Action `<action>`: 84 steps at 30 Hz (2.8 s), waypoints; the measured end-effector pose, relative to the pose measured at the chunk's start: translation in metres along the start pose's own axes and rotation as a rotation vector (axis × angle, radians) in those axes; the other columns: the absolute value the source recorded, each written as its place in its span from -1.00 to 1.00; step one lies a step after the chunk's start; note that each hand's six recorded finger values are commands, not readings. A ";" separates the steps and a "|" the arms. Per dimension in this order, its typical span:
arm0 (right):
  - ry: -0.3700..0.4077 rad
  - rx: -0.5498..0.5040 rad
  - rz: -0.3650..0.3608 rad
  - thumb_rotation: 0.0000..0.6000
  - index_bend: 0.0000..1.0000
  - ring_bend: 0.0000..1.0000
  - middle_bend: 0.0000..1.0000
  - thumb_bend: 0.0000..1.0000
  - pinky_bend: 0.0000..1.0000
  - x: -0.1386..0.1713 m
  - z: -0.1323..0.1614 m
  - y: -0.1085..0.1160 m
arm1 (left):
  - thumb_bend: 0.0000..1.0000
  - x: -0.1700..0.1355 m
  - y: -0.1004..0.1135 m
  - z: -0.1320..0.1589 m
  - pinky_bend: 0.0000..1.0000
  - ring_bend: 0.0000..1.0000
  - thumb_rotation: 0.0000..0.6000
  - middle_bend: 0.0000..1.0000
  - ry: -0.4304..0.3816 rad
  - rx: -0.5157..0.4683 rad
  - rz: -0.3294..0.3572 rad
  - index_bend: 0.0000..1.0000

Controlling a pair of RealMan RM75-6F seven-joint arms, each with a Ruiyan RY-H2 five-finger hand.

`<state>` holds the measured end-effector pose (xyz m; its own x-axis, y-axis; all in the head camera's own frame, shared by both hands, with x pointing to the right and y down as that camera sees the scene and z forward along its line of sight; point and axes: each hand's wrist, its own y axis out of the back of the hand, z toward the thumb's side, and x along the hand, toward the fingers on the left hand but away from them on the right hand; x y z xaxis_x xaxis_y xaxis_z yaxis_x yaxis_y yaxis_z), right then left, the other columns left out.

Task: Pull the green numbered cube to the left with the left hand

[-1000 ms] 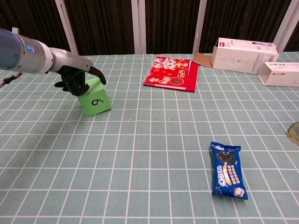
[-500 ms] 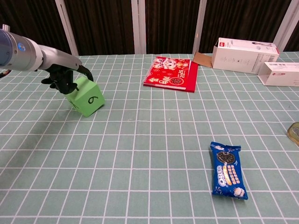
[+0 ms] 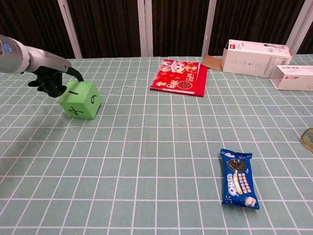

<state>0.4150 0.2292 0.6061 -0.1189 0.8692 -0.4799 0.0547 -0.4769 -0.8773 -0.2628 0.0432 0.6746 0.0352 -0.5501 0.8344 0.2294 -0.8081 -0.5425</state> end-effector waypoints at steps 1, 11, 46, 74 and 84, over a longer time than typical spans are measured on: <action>0.000 0.001 0.000 1.00 -0.85 -1.00 -0.97 -0.62 -0.88 0.000 0.000 0.000 | 0.76 0.000 0.000 -0.001 0.57 0.50 1.00 0.67 0.000 -0.002 0.000 -0.75; 0.001 0.002 0.005 1.00 -0.85 -1.00 -0.97 -0.62 -0.88 -0.001 0.001 -0.002 | 0.76 -0.012 -0.004 -0.022 0.57 0.50 1.00 0.67 0.013 0.016 -0.020 -0.76; 0.006 -0.007 0.007 1.00 -0.85 -1.00 -0.97 -0.62 -0.88 -0.001 0.003 -0.003 | 0.76 -0.033 -0.035 -0.056 0.60 0.50 1.00 0.67 0.062 0.070 -0.139 -0.76; 0.013 -0.014 0.020 1.00 -0.85 -1.00 -0.97 -0.62 -0.88 -0.003 0.004 -0.007 | 0.41 -0.055 -0.010 -0.071 0.54 0.30 1.00 0.39 0.054 -0.039 -0.038 -0.74; 0.036 -0.016 0.027 1.00 -0.85 -1.00 -0.97 -0.62 -0.88 -0.002 0.011 -0.009 | -0.24 -0.133 0.000 -0.130 -0.44 -0.68 1.00 -0.57 0.021 -0.146 0.429 -0.70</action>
<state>0.4036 0.2307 0.6150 -0.0812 0.8601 -0.5036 0.0732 -0.4988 -0.8636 -0.3935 0.0894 0.5510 0.0770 -0.8447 0.5297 0.0583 -0.5266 -0.8481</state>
